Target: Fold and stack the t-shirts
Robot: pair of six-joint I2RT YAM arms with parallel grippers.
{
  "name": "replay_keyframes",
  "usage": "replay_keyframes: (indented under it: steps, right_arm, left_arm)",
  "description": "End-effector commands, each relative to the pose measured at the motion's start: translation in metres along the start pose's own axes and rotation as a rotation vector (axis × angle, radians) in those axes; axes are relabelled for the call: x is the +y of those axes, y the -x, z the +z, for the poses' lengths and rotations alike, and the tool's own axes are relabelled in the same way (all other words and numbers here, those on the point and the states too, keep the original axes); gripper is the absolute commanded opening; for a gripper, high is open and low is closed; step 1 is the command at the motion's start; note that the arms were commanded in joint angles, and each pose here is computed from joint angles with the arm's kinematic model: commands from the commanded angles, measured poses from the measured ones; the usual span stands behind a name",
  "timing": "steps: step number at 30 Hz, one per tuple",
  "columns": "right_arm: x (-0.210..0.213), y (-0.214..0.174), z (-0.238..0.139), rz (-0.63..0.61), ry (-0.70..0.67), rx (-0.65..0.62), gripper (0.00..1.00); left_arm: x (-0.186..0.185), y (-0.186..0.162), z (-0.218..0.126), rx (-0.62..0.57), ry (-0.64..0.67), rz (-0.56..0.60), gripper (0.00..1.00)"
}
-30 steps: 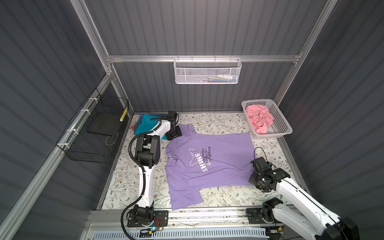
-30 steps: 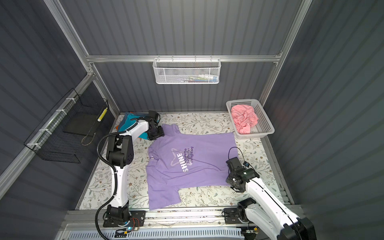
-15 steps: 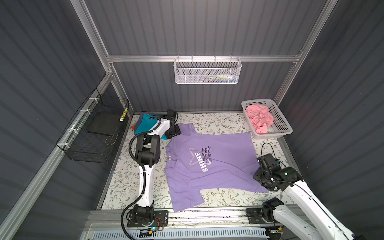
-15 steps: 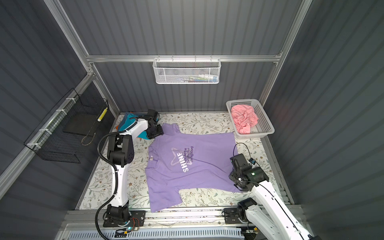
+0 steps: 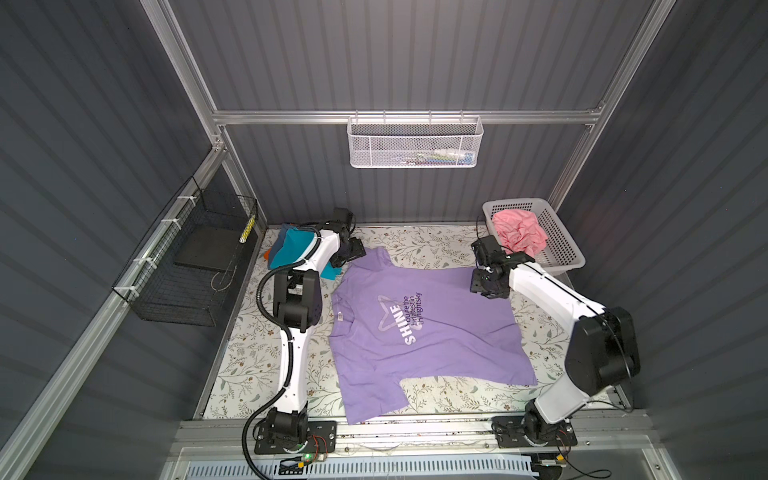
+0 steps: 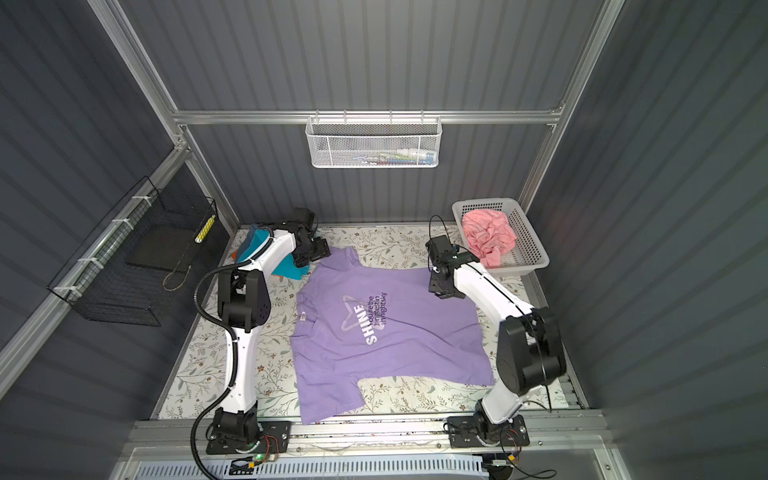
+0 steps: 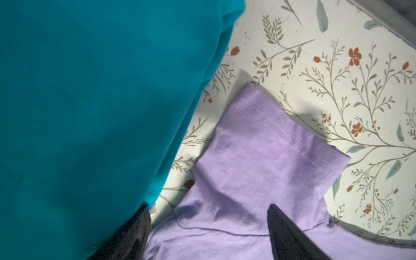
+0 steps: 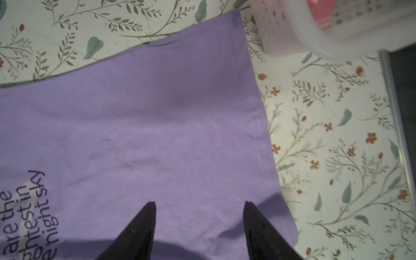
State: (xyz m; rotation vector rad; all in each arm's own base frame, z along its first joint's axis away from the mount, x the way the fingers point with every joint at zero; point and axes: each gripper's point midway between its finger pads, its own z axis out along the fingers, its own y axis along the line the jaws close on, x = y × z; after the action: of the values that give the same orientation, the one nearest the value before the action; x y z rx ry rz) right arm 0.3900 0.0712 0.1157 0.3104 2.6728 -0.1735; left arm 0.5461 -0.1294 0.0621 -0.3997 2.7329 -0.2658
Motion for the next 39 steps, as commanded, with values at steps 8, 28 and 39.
replay_keyframes:
  steps: [8,28,39]
  right_arm:
    - [-0.006,0.036,0.065,-0.032,0.006,0.112,0.81]
    - [0.018,0.077,0.114,0.042,0.104,0.179,0.83]
    - [0.032,0.097,0.133,0.033,0.073,0.168,0.86]
  left_arm:
    - [-0.003,-0.031,0.043,0.102,-0.025,0.002,0.66]
    - [0.048,0.002,0.012,0.033,0.05,-0.085,0.0]
    - [0.049,0.002,0.018,0.049,0.013,-0.115,0.0]
